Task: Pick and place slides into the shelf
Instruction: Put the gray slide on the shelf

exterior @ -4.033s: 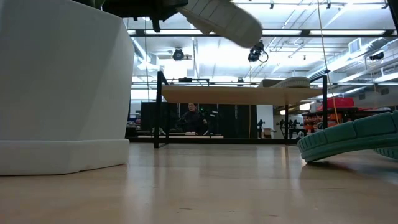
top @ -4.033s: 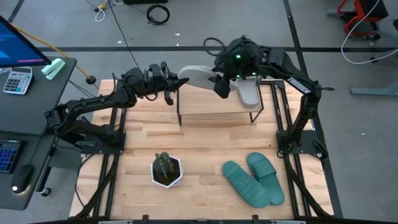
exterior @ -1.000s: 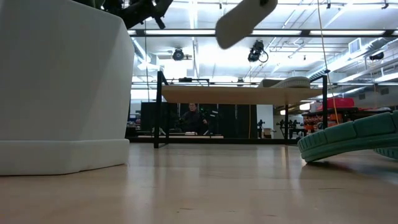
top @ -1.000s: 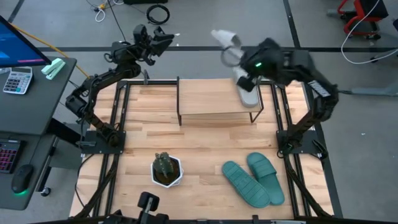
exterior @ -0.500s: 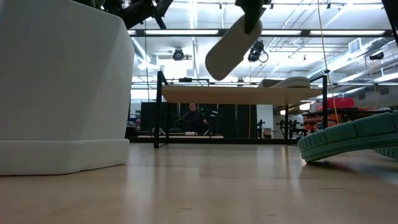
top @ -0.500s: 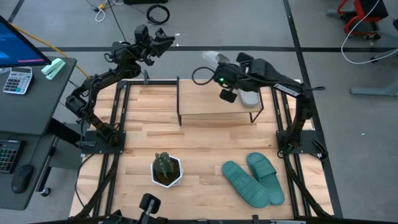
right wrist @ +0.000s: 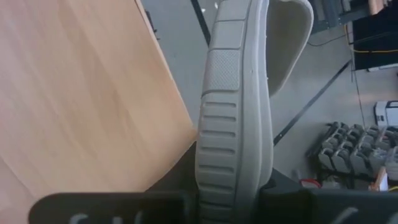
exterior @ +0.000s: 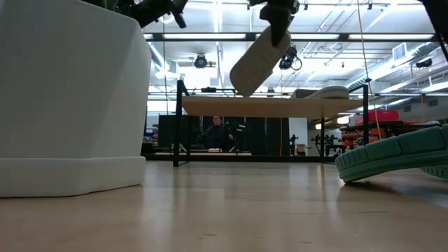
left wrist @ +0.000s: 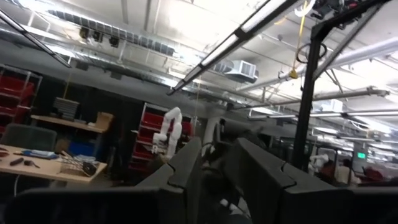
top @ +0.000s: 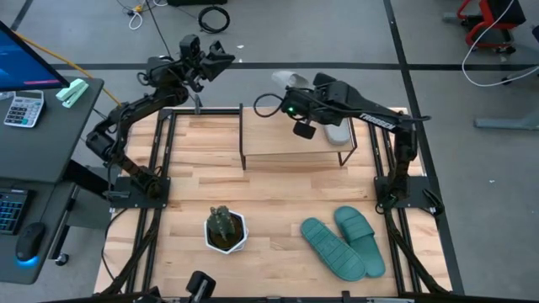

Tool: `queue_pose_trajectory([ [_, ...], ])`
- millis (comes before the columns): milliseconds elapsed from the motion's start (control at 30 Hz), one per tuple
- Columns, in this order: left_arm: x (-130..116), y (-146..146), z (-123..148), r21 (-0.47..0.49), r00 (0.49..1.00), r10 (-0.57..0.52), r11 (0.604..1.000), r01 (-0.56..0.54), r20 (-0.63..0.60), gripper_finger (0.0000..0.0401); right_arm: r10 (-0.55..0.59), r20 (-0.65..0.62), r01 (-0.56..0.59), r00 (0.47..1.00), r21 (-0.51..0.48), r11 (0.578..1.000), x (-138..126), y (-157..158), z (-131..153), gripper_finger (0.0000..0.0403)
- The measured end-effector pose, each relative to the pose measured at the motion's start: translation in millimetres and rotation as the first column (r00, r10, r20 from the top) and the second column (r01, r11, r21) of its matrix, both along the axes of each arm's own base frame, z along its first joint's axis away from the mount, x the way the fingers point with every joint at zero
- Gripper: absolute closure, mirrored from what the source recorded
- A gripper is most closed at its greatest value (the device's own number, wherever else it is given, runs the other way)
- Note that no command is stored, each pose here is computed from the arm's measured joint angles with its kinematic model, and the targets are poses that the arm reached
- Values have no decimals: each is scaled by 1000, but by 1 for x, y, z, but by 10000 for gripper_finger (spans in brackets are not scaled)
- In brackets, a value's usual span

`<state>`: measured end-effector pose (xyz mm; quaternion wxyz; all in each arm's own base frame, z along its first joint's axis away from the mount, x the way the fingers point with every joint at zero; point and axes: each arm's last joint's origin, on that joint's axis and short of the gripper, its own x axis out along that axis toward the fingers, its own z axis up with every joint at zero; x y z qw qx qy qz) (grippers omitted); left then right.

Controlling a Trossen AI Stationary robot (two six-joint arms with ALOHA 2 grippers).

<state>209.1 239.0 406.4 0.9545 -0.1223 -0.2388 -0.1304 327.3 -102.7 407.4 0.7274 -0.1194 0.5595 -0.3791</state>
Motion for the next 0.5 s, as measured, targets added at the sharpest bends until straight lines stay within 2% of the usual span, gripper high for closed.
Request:
queue_pose_trajectory([
  [167, -3, -3, 4, 2, 1000, -17, 1000, 17, -6, 297, -17, -17, 17, 1000, -1, 1000, -13, -3, 0, 347],
  [333, -3, -3, 3, -7, 999, -29, 1000, 29, -16, 303, -27, -121, 31, 992, 31, 999, -25, -2, -23, 347],
  [500, -3, -3, 3, 4, 1000, -22, 1000, 22, -14, 307, -68, -150, 75, 986, 45, 996, -40, 3, -39, 348],
])
